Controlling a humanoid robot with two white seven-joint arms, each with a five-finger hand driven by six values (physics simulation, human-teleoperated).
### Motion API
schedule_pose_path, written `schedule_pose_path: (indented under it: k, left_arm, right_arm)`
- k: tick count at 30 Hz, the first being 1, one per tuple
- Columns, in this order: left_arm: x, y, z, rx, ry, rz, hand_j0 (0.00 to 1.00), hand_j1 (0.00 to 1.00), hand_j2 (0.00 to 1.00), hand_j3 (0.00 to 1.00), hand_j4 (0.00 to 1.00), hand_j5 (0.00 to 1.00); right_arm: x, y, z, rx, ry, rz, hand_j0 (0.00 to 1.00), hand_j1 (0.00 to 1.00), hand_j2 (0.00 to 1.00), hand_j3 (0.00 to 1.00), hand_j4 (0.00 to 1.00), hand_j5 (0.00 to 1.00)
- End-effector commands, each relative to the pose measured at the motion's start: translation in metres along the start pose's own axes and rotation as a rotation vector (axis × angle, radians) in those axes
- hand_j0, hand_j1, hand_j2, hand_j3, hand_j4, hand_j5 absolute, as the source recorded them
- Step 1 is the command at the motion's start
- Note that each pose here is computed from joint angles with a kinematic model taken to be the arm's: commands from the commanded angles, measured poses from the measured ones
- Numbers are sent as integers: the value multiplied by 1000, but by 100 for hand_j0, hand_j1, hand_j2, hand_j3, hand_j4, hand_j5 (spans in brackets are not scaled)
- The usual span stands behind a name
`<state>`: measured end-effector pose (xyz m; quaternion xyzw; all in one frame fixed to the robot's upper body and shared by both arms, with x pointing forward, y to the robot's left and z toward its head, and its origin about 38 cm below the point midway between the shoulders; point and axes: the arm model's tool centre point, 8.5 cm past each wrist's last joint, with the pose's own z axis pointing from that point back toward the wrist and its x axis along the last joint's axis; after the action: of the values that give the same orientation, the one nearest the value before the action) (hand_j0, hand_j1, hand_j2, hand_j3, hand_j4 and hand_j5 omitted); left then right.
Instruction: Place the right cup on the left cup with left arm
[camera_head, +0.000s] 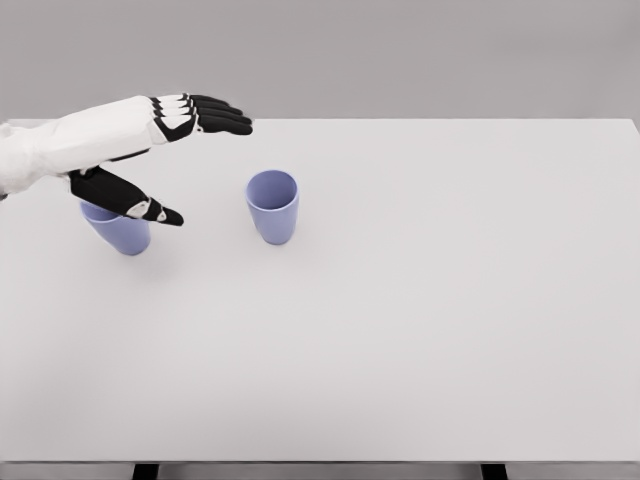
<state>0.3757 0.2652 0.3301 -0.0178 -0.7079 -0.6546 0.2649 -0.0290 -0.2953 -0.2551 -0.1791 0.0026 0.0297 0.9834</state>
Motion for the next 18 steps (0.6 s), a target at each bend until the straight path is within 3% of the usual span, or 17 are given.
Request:
schedule_pose_path:
  k: [1,3,7,9,12,18]
  left_arm:
    - [-16,-43,-14,-111,85,224,100,100,100,100,100,100]
    - [-25,-48,-26,-145,167,296,100,100,100,100,100,100]
    - [-36,-51,-48,-148,299,427,100,100,100,100,100,100]
    - [-42,-51,-49,-148,326,459,100,100,100,100,100,100]
    - [-49,-37,-53,-110,327,537,100,100,100,100,100,100]
    - [-75,-38,-63,-71,400,609,100,100,100,100,100,100]
  right_arm:
    - [0,0,0,0,0,0,100,100,100,100,100,100]
    - [0,0,0,0,0,1,100,100,100,100,100,100]
    - [0,0,0,0,0,0,100,100,100,100,100,100]
    - [0,0,0,0,0,0,100,100,100,100,100,100]
    - [0,0,0,0,0,0,100,100,100,100,100,100]
    - [0,0,0,0,0,0,100,100,100,100,100,100]
